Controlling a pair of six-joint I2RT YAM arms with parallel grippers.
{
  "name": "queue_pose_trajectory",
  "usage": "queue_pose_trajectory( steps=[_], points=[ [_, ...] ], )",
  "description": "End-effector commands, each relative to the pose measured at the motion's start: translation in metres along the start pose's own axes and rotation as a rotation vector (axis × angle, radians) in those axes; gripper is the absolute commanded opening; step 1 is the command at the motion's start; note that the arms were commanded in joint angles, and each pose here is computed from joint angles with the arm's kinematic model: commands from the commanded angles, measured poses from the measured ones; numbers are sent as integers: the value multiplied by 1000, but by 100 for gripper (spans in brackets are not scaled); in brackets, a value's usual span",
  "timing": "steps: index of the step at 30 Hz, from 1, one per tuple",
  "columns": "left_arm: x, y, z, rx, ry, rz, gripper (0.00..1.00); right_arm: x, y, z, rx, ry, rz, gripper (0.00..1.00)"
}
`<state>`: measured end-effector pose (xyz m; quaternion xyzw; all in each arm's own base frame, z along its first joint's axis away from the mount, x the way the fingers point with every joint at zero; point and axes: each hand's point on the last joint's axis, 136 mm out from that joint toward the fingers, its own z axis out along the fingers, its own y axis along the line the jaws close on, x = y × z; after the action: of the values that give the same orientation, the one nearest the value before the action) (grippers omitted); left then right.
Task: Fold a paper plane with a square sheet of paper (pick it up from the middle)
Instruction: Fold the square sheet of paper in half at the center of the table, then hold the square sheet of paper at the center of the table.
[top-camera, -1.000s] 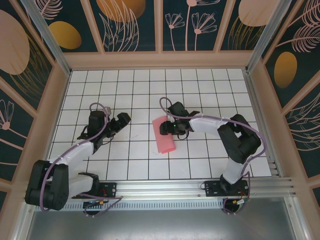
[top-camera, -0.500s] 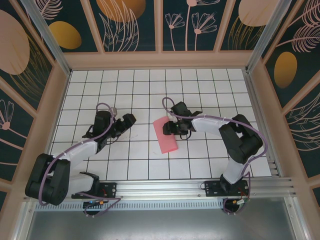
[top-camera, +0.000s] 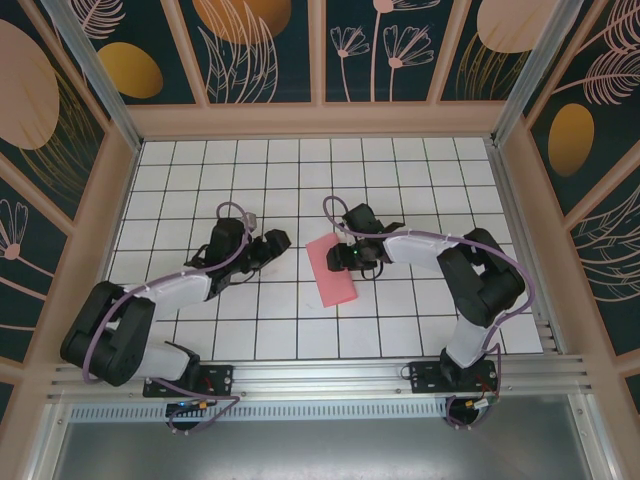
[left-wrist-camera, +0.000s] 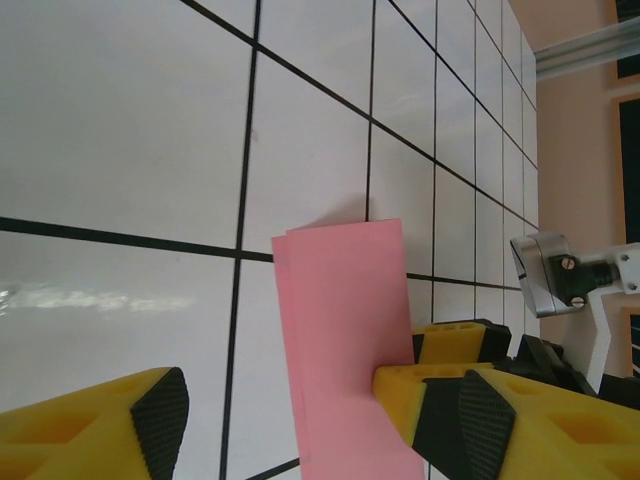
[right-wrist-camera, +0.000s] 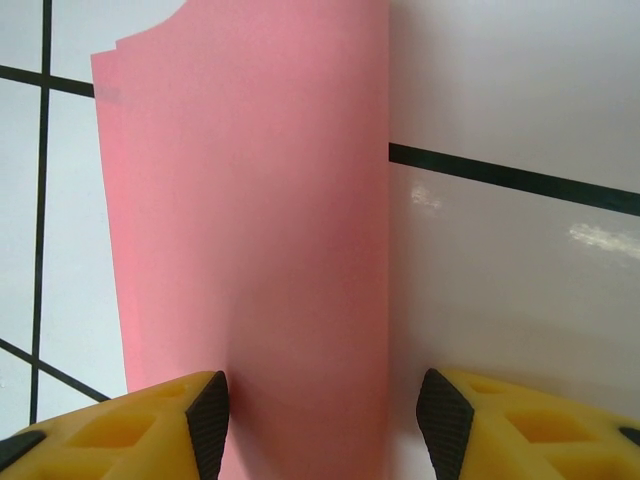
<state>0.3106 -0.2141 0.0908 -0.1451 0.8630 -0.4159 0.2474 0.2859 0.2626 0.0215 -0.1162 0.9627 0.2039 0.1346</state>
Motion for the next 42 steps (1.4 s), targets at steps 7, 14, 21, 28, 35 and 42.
queue_pose_trajectory(
  steps=[7,14,21,28,35,42],
  points=[
    [4,-23,27,38,22,26,63,46,-37,27,118,159,-9,61],
    [14,-24,42,40,64,25,56,53,-36,34,127,173,-32,62],
    [19,-19,48,34,82,15,48,59,-35,40,132,189,-54,63],
    [24,-20,56,44,114,14,38,63,-37,45,146,204,-42,64],
    [30,-22,64,45,141,18,32,66,-40,50,158,218,-24,65],
    [37,-17,73,37,174,13,27,70,-42,52,165,233,-23,64]
  ],
)
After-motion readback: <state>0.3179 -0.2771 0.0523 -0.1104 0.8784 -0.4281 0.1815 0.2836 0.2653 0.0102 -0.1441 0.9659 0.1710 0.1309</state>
